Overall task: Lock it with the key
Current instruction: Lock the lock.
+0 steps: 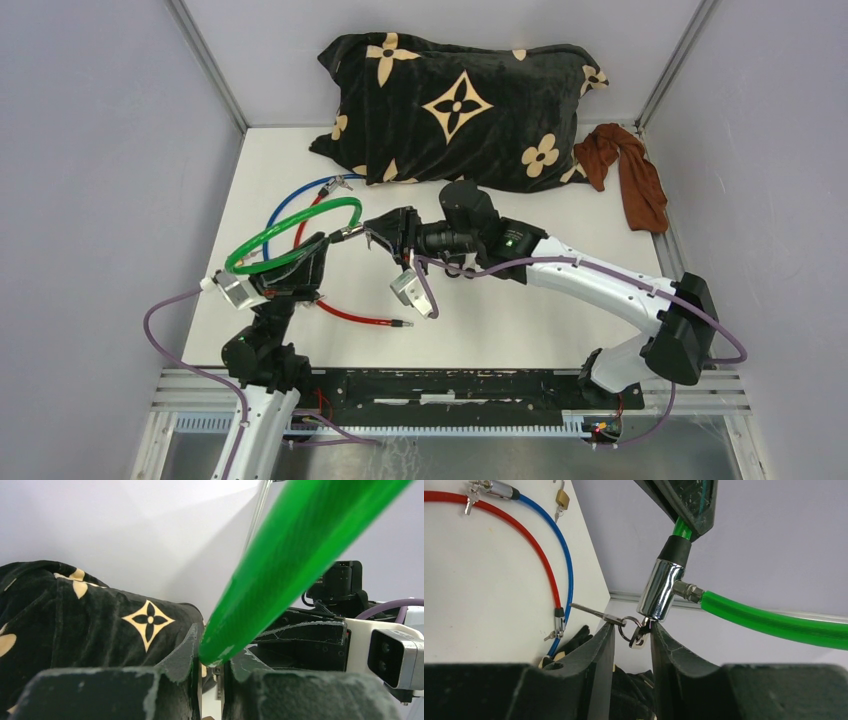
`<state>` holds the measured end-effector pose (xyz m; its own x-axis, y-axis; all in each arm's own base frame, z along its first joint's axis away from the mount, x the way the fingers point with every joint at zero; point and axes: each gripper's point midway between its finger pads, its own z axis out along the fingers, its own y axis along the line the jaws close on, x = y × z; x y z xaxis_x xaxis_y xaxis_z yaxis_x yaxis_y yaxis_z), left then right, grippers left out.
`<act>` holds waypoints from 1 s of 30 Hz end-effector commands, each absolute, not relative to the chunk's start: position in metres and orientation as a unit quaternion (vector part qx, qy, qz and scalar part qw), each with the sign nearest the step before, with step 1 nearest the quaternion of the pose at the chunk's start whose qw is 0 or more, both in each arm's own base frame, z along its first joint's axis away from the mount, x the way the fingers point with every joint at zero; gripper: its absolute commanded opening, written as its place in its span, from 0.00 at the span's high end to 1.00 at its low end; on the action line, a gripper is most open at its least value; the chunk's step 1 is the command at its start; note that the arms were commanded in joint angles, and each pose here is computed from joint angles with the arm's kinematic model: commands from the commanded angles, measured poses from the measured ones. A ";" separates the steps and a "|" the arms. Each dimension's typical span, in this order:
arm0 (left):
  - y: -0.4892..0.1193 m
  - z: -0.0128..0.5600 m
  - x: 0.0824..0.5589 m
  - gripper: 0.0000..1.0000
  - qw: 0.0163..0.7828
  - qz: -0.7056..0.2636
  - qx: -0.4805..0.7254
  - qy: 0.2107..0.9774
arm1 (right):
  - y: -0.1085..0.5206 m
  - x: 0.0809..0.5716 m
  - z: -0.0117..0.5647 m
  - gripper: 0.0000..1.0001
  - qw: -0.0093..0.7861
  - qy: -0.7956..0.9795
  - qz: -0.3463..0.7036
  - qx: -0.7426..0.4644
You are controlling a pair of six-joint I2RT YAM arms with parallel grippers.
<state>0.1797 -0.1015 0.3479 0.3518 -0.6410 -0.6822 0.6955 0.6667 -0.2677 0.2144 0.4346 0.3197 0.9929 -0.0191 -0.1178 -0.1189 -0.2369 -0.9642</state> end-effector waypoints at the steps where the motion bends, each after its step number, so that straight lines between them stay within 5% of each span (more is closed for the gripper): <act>1: -0.097 0.368 0.169 0.98 0.844 -0.391 0.047 0.364 | 0.431 0.195 0.322 0.61 0.622 0.036 0.059 -0.780; 9: -0.097 0.368 0.169 0.98 0.843 -0.394 0.043 0.364 | 0.421 0.200 0.320 0.41 0.621 0.074 0.050 -0.779; 19: -0.097 0.368 0.169 0.98 0.842 -0.396 0.043 0.364 | 0.411 0.199 0.346 0.31 0.657 0.151 0.097 -0.732; 30: -0.096 0.369 0.169 0.98 0.842 -0.398 0.038 0.363 | 0.415 0.185 0.409 0.28 0.665 0.303 0.335 -0.594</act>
